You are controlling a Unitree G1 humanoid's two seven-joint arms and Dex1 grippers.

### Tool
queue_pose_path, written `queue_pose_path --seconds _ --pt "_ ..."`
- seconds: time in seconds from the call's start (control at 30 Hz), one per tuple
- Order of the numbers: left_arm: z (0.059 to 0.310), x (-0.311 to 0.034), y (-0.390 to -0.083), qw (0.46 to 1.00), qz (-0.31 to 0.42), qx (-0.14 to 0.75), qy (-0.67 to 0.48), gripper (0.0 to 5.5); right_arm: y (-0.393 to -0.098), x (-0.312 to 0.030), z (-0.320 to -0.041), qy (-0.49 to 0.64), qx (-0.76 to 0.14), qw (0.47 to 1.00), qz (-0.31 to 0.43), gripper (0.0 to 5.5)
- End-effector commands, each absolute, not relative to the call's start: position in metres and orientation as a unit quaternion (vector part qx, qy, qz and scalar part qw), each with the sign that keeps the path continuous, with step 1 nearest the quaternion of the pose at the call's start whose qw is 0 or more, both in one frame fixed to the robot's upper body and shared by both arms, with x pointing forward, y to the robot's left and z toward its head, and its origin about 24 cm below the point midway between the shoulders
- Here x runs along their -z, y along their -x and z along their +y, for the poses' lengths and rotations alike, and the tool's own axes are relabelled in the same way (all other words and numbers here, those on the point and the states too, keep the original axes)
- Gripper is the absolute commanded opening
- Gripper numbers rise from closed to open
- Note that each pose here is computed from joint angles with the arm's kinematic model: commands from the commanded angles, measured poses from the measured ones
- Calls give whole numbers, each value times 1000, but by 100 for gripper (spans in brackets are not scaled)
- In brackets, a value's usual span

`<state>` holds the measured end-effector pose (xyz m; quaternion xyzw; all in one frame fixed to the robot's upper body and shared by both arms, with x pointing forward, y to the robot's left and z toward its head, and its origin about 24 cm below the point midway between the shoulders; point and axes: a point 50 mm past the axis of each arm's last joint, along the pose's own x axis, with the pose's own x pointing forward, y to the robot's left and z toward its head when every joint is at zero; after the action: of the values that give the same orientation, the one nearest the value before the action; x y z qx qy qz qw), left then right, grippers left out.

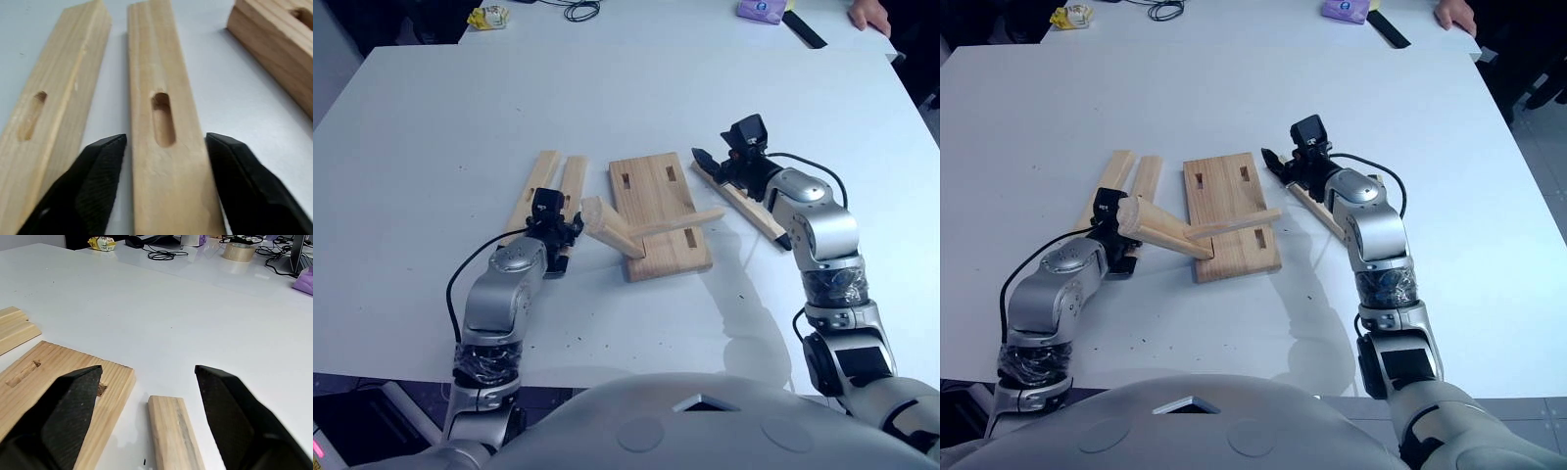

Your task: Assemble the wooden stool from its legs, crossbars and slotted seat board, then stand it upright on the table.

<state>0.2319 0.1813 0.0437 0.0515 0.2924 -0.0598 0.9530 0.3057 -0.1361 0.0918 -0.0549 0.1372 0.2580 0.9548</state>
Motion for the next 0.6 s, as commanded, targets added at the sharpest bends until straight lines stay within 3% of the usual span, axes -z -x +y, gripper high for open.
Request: queue_pose_path --seconds 0.03,0.13,0.33,0.43,0.6 --pt "186 -22 -224 934 349 32 -67 235 -306 -95 -131 52 -261 955 132 350" --pt "183 -22 -222 935 346 38 -66 202 -307 -96 -131 48 -255 957 130 350" --pt "180 -29 -224 949 306 43 -55 202 -307 -98 -133 45 -249 959 127 350" --pt "182 -40 -232 964 260 35 -49 202 -308 -101 -133 38 -252 959 127 350" --pt "180 -76 -254 991 117 60 -36 202 -310 -114 -126 -38 -287 948 130 350"
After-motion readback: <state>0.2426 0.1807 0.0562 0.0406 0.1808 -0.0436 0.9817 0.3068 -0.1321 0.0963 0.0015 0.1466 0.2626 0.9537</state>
